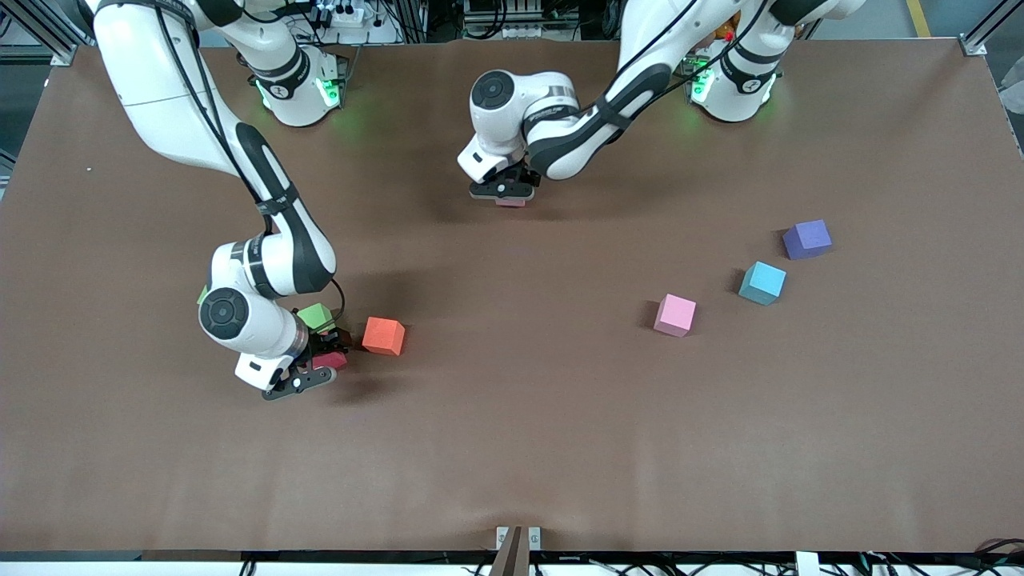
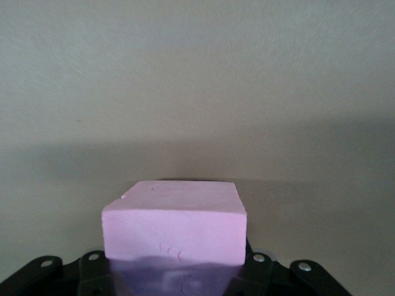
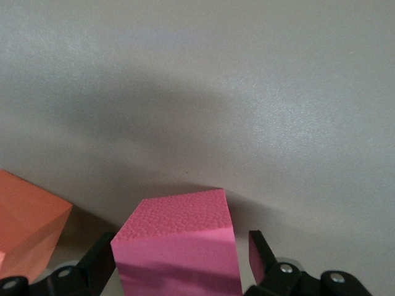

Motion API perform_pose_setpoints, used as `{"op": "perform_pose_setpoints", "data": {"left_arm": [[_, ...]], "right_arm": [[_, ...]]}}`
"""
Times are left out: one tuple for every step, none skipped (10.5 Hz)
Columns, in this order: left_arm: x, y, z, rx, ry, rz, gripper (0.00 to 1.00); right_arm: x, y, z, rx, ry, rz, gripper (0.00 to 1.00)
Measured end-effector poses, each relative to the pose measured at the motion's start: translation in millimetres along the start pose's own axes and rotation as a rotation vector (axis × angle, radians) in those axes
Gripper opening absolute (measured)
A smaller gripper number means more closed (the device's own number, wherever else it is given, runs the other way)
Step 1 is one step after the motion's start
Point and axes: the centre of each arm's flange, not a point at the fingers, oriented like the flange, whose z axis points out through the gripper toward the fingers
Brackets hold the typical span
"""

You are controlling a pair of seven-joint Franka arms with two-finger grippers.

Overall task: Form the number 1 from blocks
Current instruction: 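Carry the pink cube to mid-table with the left gripper and release it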

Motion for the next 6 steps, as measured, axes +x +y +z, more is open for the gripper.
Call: {"op": "perform_pose_setpoints", "data": {"left_arm": [[-1, 8, 3, -0.007, -0.001, -0.012, 0.65], [2, 14, -1, -0.02, 0.006, -0.019, 0.65], [5, 17, -7, -0.031, 0.014, -0.023, 0.65], [8, 19, -11, -0.039, 0.019, -0.026, 0.65], [7, 20, -12, -0.041, 0.02, -0.025, 0.65], [5, 22, -12, -0.039, 0.022, -0.019, 0.65]], "right_arm": [[0, 0, 0, 0.0, 0.0, 0.0, 0.79], [0, 0, 0, 0.0, 0.001, 0.001, 0.64], [0, 0, 0, 0.0, 0.001, 0.001, 0.62], [0, 0, 0, 0.0, 0.001, 0.001, 0.62], [0, 1, 0, -0.001, 0.002, 0.002, 0.62], [0, 2, -1, -0.002, 0.007, 0.005, 0.62]]}}
